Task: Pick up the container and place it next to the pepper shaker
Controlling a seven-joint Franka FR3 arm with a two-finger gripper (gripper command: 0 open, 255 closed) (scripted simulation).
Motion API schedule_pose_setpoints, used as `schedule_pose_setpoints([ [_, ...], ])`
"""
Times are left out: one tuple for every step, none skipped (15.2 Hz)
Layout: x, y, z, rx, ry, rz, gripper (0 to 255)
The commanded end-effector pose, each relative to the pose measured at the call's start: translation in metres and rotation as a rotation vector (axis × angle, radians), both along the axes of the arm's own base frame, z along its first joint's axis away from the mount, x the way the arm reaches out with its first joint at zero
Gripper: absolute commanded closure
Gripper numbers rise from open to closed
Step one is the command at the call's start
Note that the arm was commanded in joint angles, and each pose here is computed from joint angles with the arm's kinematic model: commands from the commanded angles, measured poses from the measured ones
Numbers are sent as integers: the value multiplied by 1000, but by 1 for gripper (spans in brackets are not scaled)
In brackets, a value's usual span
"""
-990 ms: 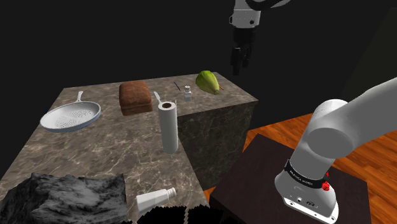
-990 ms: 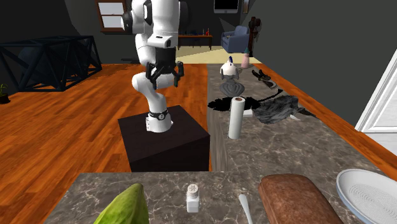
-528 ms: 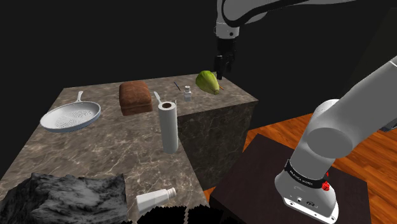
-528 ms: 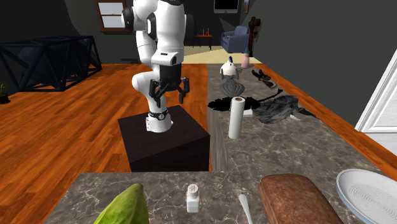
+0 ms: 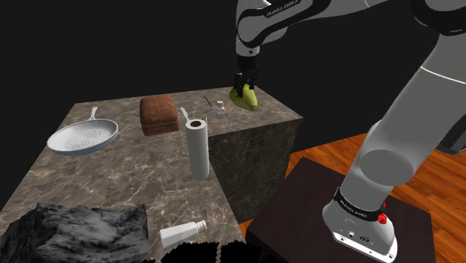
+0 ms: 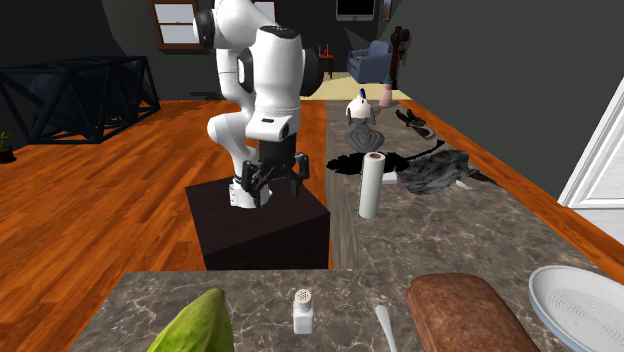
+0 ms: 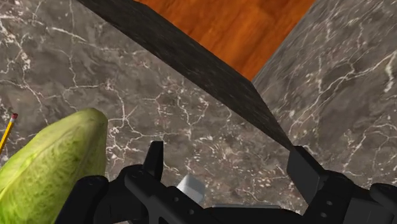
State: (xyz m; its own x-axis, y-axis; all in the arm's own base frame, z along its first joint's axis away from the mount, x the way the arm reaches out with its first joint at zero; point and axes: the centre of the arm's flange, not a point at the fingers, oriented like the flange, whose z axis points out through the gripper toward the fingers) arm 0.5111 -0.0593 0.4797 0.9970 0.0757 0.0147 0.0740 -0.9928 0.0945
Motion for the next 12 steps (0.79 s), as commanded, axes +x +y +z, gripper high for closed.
schedule_pose_setpoints([
  [28,-1,-13,-1,-9,1,0],
  [39,-3,-18,-1,-13,2,0],
  [50,-5,-24,-1,-17,2,0],
  [61,-6,-29,-2,-21,2,0],
  [73,-8,-35,-2,-25,3,0],
  [84,-10,-40,-2,-28,3,0],
  [96,-11,-45,-2,-32,4,0],
  [107,-13,-50,-3,-36,4,0],
  [118,-15,-56,-3,-40,5,0],
  [130,-17,-61,-3,-44,5,0],
  [141,-18,-66,-3,-48,5,0],
  [153,-20,-71,-4,-52,6,0],
])
